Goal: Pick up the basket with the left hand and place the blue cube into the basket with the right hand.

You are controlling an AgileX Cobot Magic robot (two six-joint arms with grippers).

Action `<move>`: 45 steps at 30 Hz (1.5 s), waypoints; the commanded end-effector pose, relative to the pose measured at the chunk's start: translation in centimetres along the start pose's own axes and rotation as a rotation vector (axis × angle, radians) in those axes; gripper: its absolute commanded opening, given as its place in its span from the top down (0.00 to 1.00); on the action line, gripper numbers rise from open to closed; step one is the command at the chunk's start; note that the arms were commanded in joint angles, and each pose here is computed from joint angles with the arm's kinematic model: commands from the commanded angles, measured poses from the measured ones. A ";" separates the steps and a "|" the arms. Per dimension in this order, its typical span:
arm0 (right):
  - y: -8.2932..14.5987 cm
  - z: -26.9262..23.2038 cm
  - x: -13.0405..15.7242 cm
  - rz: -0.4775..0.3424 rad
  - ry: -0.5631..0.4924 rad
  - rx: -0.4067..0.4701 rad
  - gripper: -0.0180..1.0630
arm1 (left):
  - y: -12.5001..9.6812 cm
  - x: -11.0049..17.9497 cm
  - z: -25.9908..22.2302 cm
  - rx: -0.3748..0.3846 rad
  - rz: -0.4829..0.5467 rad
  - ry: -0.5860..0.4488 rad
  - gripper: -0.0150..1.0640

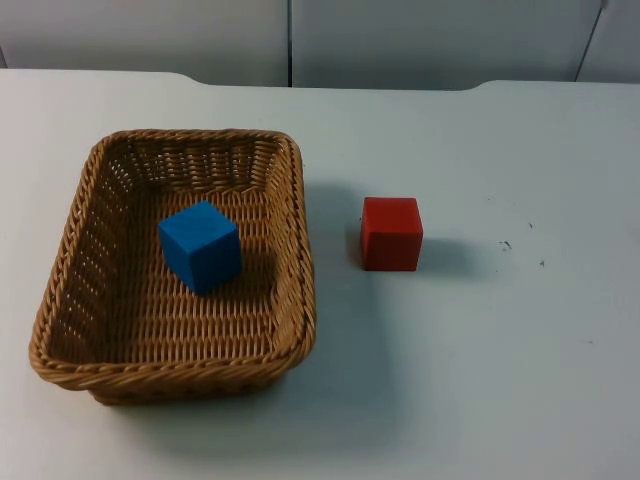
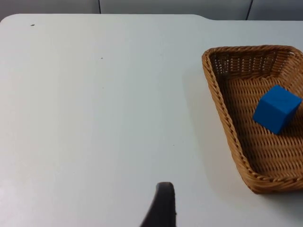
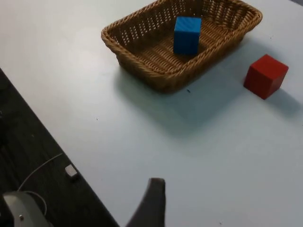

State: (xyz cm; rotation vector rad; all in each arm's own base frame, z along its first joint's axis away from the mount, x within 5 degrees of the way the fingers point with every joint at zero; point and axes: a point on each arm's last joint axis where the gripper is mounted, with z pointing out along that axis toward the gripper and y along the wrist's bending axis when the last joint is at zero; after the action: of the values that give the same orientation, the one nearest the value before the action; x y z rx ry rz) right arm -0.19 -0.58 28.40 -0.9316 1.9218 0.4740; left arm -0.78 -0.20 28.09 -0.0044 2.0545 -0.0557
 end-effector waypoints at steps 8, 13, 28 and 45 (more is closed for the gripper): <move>-0.2 -0.4 0.5 -0.008 -0.028 0.016 0.25 | 0.0 0.1 0.1 0.008 -0.005 -0.007 0.30; -0.2 0.0 0.5 -0.010 -0.040 0.018 0.25 | 0.0 0.1 0.1 0.008 -0.002 -0.007 0.28; -0.2 0.3 0.6 -0.014 -0.046 0.024 0.01 | 0.0 0.1 0.1 0.010 -0.003 -0.007 0.01; -0.2 0.2 0.5 -0.014 -0.047 0.024 0.01 | 0.0 0.1 0.1 0.010 -0.003 -0.007 0.01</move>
State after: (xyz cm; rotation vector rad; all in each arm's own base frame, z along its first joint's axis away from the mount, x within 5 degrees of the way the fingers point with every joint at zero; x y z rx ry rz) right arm -0.10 -0.81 27.84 -0.9133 1.8877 0.4540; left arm -0.71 -0.21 27.93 -0.0066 2.0606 -0.0569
